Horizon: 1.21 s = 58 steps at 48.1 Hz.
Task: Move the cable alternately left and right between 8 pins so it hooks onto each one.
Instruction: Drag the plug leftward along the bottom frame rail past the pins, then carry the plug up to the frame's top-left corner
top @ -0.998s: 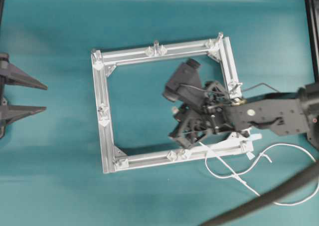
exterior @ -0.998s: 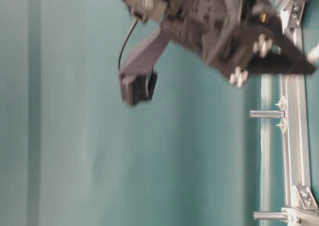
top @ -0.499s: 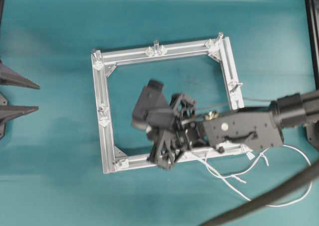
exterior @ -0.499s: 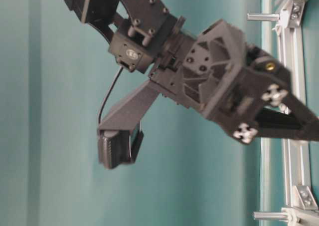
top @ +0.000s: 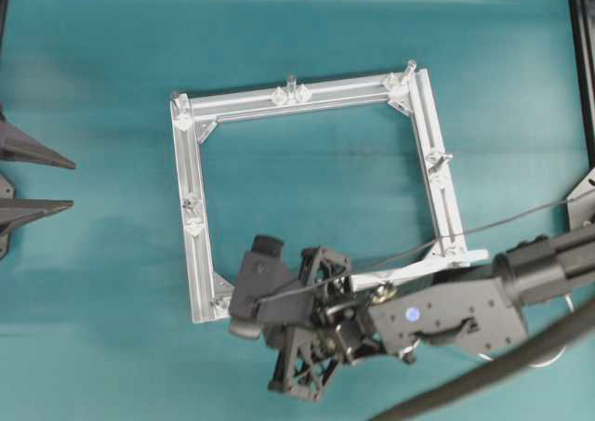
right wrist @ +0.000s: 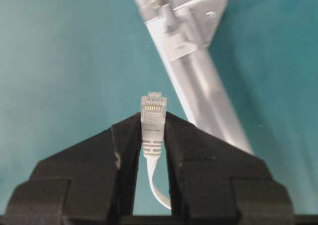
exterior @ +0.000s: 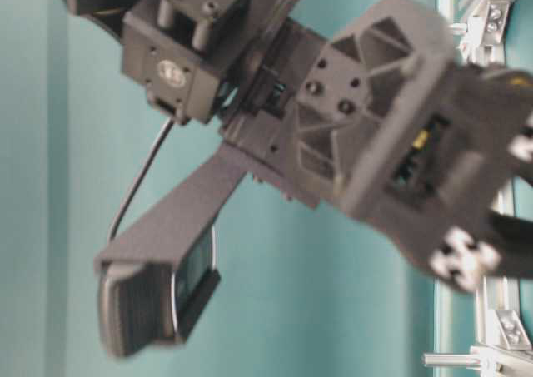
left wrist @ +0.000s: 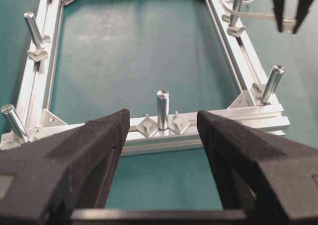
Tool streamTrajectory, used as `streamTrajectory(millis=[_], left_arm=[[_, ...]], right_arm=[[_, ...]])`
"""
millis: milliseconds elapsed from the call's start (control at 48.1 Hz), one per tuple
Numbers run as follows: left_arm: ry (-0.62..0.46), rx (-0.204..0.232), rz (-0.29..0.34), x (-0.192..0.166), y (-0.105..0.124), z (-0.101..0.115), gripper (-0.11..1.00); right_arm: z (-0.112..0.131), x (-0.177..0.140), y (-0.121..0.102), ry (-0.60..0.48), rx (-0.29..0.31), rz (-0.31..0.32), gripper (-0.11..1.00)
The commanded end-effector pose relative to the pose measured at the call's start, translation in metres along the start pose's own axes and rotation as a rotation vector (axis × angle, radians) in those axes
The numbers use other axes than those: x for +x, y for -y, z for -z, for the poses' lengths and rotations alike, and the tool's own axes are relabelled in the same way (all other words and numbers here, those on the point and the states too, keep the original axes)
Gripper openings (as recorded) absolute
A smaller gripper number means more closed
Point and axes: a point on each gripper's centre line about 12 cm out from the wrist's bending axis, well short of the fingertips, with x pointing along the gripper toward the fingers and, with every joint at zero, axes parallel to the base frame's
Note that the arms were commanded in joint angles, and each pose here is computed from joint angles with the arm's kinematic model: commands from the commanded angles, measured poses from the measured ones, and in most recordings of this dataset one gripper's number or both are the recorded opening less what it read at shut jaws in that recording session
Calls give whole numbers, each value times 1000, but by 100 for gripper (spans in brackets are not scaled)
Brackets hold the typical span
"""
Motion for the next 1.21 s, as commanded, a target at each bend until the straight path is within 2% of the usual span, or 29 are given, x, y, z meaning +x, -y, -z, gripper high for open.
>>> streamTrajectory(millis=[0, 229, 520, 769, 935, 1060, 1185], left_arm=[[11, 15, 1, 1, 0, -4, 69], [14, 15, 1, 1, 0, -4, 69], [12, 14, 6, 1, 1, -3, 69], [7, 16, 19, 1, 3, -1, 69], [8, 18, 25, 1, 4, -1, 69], [8, 20, 26, 1, 4, -1, 69], [10, 17, 26, 1, 4, -2, 69]], right_arm=[[-14, -10, -18, 37, 1, -42, 15], [-22, 5, -37, 41, 2, -62, 15], [-40, 22, -54, 31, 6, -32, 15], [-60, 31, -68, 65, 16, -50, 15], [-73, 40, -76, 84, -8, -54, 15], [-84, 48, -72, 83, -51, -28, 15], [-97, 56, -54, 77, -29, 10, 15]])
